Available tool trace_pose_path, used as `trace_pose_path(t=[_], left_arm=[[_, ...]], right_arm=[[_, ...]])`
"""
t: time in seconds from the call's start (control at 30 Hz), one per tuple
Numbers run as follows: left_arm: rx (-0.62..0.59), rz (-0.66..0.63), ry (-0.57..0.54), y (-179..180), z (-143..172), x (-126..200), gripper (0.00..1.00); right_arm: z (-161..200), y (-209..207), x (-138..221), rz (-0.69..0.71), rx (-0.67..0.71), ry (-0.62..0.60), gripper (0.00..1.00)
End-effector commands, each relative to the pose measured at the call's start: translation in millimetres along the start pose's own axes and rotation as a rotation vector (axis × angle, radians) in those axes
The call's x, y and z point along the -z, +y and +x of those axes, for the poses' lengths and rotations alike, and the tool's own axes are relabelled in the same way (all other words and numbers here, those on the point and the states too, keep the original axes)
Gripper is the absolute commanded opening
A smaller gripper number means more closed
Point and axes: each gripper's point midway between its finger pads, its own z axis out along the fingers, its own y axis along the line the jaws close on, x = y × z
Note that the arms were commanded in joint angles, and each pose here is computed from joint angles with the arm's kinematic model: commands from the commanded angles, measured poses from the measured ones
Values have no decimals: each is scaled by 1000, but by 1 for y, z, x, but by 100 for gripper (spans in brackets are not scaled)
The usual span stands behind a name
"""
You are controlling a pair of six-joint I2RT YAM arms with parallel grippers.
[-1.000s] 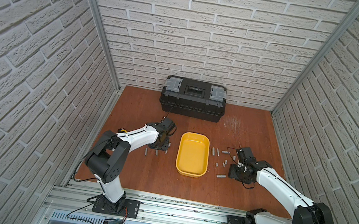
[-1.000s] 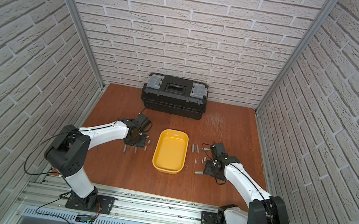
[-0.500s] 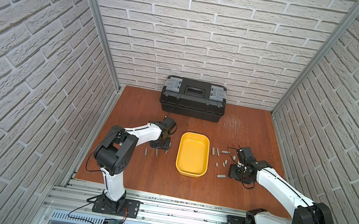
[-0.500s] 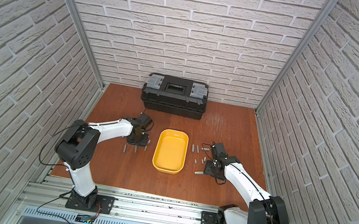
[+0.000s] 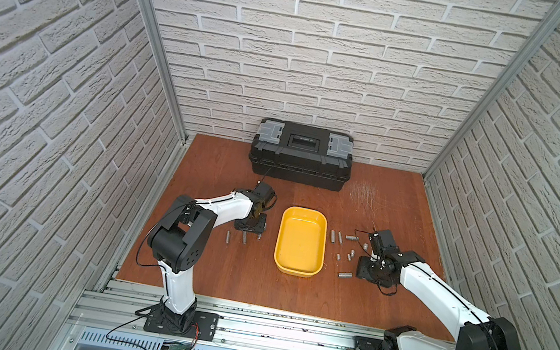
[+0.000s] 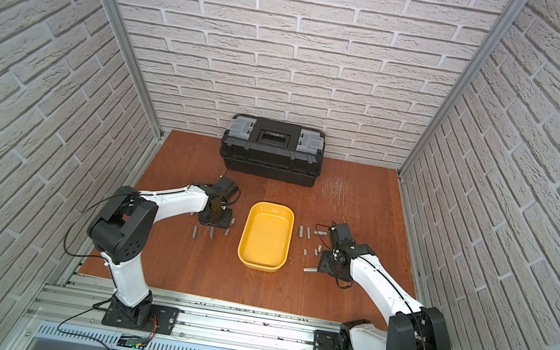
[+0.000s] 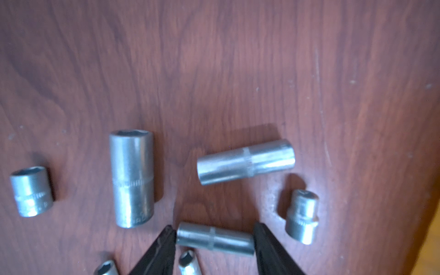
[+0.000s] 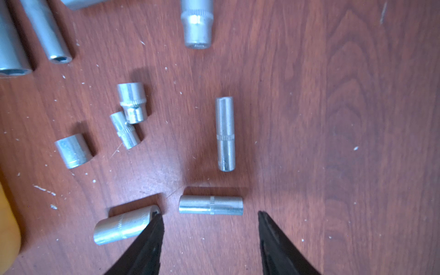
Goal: Take out the socket from the storage box
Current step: Place the socket head at the center of the board.
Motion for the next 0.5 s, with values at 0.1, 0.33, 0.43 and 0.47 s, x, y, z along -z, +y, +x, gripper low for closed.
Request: trace_pose_path(t=[0.1, 0.33, 0.43, 0.47], left_arm=[[17, 14, -73, 5, -11, 19, 62], [25, 6, -256, 17, -29, 55, 63], [34, -46, -354, 37, -36, 77, 64], [40, -61, -387, 44, -38, 85, 64]], right_arm=[[-9, 0, 10, -8, -6, -41, 64], [-27, 1, 27, -3, 24, -115, 64], [-42, 1, 41, -1, 39, -188, 64], [-48, 2, 45, -1, 45, -212, 64]])
